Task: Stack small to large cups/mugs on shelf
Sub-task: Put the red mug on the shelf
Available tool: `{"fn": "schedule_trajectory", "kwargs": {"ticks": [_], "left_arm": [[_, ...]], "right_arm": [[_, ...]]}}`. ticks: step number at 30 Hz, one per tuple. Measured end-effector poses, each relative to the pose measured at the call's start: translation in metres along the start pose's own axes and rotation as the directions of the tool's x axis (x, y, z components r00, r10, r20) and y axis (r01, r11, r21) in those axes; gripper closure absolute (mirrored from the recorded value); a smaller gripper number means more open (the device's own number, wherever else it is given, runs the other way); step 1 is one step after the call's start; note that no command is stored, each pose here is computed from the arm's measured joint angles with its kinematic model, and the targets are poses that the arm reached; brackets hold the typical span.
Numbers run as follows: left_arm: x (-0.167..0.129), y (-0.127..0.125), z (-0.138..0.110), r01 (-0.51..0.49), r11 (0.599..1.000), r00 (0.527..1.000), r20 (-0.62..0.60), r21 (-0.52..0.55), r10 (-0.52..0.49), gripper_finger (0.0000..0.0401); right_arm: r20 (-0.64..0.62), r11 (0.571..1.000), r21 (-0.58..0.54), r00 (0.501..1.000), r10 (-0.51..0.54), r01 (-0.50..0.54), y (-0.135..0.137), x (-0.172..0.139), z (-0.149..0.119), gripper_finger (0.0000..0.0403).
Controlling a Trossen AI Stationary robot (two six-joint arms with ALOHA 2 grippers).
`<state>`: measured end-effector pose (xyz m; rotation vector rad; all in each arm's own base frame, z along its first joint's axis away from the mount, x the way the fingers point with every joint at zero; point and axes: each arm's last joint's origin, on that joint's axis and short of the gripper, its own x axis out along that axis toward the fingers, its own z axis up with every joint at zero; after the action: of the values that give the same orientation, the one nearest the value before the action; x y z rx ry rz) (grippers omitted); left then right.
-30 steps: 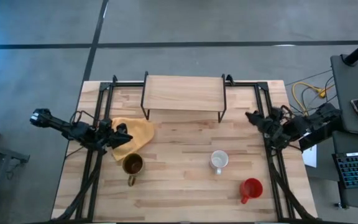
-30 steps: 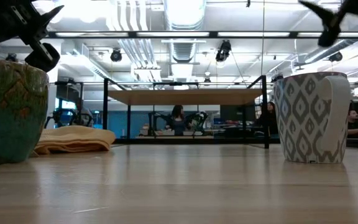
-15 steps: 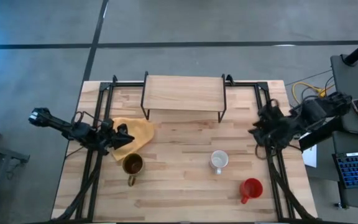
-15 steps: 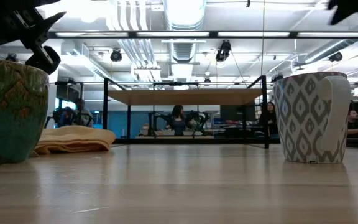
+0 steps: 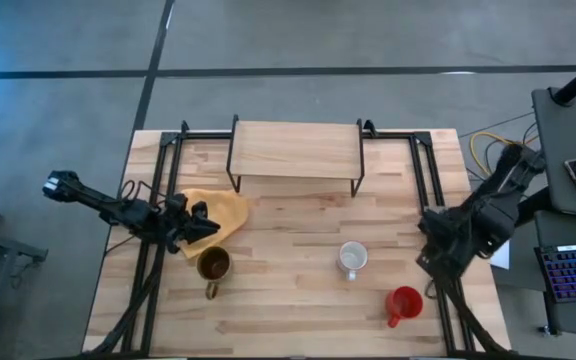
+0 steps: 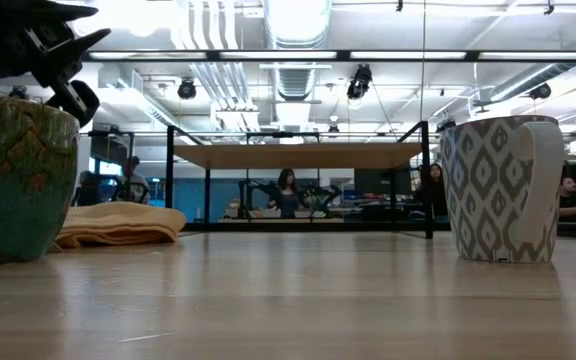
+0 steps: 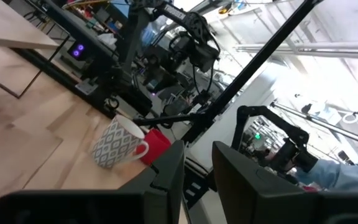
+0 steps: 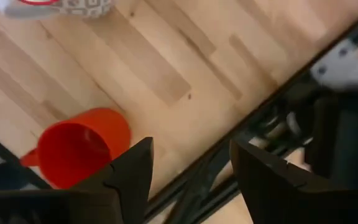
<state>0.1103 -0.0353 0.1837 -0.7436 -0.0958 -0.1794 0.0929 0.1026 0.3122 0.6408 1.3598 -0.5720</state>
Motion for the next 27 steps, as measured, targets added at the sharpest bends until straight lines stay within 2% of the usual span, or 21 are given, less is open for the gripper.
{"fn": "schedule_trajectory", "kwargs": {"ticks": [5, 8, 13, 19, 27], "left_arm": [[0.0, 0.0, 0.0, -0.003, 1.0, 1.0, -0.004, -0.005, 0.003, 0.0331], [0.0, 0.0, 0.0, -0.002, 0.996, 1.0, -0.003, -0.086, 0.002, 0.0331], [0.001, 0.001, -0.001, -0.008, 0.992, 1.0, -0.009, -0.127, 0.007, 0.0331], [0.002, 0.002, -0.003, -0.022, 0.996, 1.0, -0.024, -0.092, 0.02, 0.0331], [0.003, 0.003, -0.005, -0.038, 0.995, 0.999, -0.041, -0.087, 0.034, 0.0331]], "right_arm": [[-0.057, 0.988, 0.108, 0.992, 0.115, -0.108, 0.014, 0.022, -0.019, 0.0197], [-0.067, 0.97, 0.184, 0.983, 0.171, -0.156, 0.03, 0.043, -0.027, 0.0197], [-0.072, 0.965, 0.24, 0.989, 0.126, -0.105, 0.045, 0.062, -0.032, 0.0197], [-0.097, 0.988, 0.156, 0.995, 0.022, -0.007, 0.055, 0.072, -0.04, 0.0197], [-0.116, 0.999, 0.017, 0.993, -0.037, 0.04, 0.069, 0.082, -0.045, 0.0197]]}}
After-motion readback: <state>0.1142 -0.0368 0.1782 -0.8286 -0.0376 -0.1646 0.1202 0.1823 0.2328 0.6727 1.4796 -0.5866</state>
